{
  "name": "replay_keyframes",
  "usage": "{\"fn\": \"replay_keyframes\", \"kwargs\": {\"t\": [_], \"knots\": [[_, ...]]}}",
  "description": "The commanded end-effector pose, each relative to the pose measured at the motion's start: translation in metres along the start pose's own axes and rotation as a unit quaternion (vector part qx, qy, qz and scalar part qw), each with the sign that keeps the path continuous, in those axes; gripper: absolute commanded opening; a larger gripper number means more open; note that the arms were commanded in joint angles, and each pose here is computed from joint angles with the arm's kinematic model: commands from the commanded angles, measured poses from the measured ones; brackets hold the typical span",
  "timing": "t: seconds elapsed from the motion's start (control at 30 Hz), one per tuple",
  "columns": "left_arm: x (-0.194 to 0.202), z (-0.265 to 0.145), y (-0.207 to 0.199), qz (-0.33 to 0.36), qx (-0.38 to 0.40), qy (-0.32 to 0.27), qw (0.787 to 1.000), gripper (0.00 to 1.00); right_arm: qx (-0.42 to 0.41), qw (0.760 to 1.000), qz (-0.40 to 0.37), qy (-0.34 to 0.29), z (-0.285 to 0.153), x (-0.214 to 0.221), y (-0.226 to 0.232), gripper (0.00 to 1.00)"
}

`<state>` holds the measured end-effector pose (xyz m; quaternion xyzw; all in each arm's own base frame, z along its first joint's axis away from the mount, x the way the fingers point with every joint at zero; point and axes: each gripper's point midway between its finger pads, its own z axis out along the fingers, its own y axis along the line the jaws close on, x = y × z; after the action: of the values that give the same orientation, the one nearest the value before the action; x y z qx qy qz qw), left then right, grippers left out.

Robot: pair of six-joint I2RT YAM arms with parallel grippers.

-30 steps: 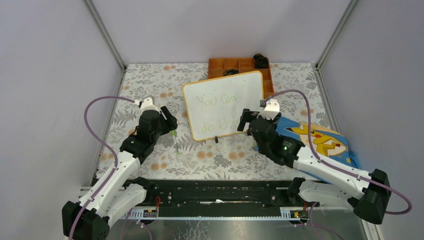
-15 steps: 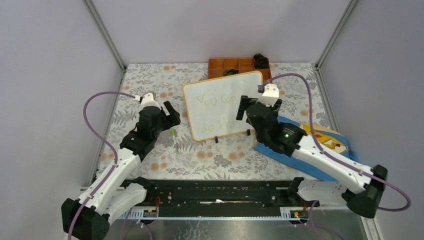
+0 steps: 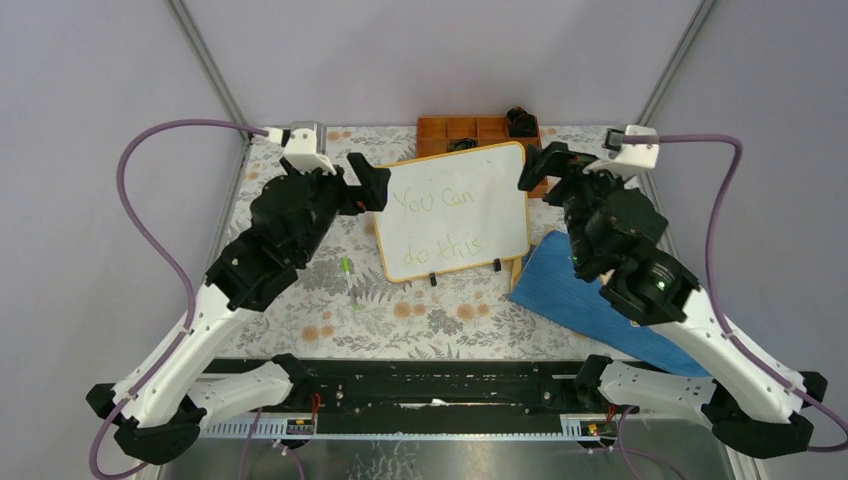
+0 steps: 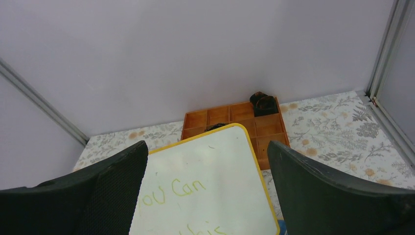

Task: Write a sentence on the whiteboard
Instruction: Reset both arms

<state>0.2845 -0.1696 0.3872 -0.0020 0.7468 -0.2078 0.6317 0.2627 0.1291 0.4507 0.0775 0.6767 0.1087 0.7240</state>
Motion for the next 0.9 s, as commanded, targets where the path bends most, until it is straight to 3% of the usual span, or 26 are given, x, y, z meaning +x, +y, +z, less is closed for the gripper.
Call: {"fn": "replay_keyframes", "kwargs": {"t": [0.0, 0.07, 0.27, 0.67, 0.87], "knots": [[-0.032, -0.005, 0.008, 0.035, -0.047, -0.026, 0.998, 0.99, 0.047, 0.999, 0.007, -0.026, 0.022, -0.005, 0.008, 0.96], [-0.046, -0.008, 0.005, 0.032, -0.047, -0.038, 0.998, 0.99, 0.029, 0.999, 0.012, -0.036, 0.029, -0.002, 0.021, 0.96], [-0.084, -0.016, -0.006, 0.036, -0.032, -0.073, 0.996, 0.99, -0.05, 0.998, -0.04, 0.011, 0.035, 0.004, 0.058, 1.0], [-0.146, -0.036, -0.019, 0.005, -0.023, -0.146, 0.989, 0.99, -0.171, 0.977, 0.008, -0.129, -0.018, -0.115, 0.057, 1.0], [-0.156, -0.046, -0.02, -0.019, -0.014, -0.164, 0.986, 0.99, -0.17, 0.968, 0.038, -0.181, -0.042, -0.123, 0.028, 1.0]]}}
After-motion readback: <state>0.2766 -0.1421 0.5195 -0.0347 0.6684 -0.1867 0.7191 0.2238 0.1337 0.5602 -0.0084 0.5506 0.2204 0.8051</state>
